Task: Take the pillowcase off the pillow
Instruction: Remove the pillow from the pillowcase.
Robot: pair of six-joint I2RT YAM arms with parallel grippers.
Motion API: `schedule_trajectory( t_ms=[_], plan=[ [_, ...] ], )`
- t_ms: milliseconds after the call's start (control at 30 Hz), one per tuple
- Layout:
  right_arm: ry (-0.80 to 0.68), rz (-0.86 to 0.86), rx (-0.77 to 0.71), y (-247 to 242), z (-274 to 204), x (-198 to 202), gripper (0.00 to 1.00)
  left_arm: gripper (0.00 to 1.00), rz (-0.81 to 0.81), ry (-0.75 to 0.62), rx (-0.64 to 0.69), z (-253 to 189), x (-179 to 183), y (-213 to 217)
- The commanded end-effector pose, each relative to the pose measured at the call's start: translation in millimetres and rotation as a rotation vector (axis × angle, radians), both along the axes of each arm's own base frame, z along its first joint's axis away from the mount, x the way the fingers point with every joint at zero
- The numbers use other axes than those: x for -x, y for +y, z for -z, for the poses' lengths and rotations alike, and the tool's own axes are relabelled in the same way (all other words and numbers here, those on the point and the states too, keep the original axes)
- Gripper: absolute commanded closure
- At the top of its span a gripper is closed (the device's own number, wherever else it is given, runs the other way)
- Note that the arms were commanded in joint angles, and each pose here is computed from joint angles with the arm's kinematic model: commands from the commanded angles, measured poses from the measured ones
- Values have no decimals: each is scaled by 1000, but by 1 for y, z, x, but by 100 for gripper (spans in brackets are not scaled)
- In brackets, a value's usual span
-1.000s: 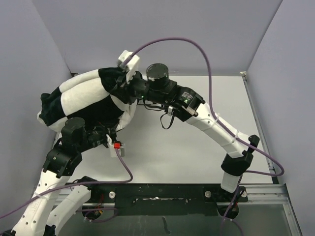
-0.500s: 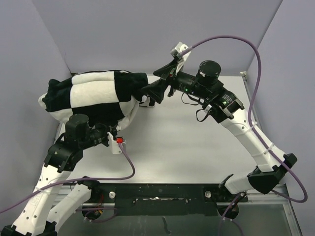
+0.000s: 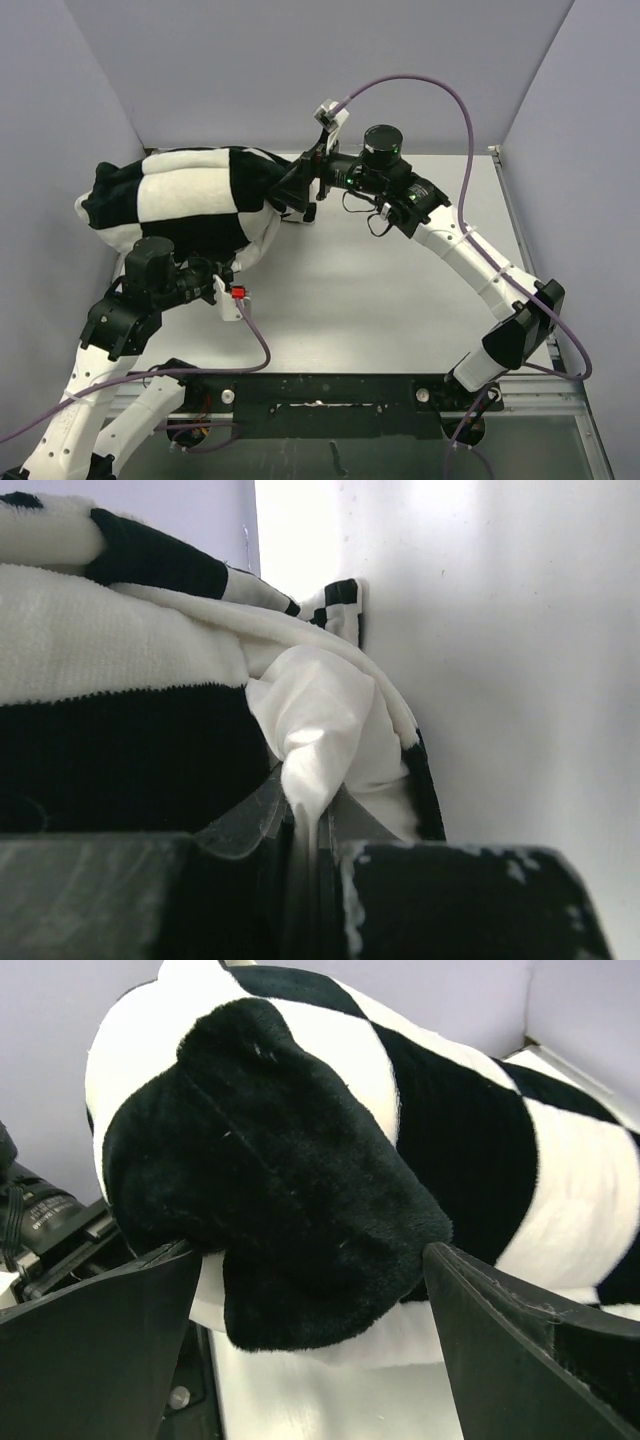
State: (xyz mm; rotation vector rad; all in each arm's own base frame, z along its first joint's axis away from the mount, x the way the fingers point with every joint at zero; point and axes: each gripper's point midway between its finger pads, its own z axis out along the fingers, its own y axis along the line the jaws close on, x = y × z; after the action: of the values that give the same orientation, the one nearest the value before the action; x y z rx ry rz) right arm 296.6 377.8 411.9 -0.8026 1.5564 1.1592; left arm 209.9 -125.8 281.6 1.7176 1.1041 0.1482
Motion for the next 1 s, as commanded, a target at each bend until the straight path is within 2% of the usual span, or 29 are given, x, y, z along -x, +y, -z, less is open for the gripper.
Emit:
schedule_trajectory(
  t_ms=[0, 233, 367, 533, 600, 667, 833, 900, 967],
  plan=[
    [5, -116, -155, 17, -37, 19, 2, 100, 50, -276, 86, -84, 5, -5],
    [-39, -237, -271, 33, -73, 49, 2, 100, 62, -281, 69, -80, 6, -5],
    [-52, -256, -232, 51, -68, 64, 1, 100, 67, -283, 63, -79, 5, -5],
    [-49, -202, -124, 68, -44, 62, 8, 100, 65, -293, 63, -83, 5, -5],
    [-48, -143, -88, 68, -36, 52, 16, 100, 63, -295, 64, -84, 6, -4],
    [-55, -87, -73, 66, -35, 42, 29, 100, 62, -291, 63, -83, 7, -4],
    [-125, 50, -60, 54, -49, 25, 81, 100, 69, -295, 55, -81, 9, -3],
    [-149, 83, -77, 49, -60, 22, 89, 100, 75, -294, 52, -80, 11, -3],
    [-175, 116, -91, 43, -70, 19, 92, 100, 80, -288, 51, -79, 12, -4]
  ],
)
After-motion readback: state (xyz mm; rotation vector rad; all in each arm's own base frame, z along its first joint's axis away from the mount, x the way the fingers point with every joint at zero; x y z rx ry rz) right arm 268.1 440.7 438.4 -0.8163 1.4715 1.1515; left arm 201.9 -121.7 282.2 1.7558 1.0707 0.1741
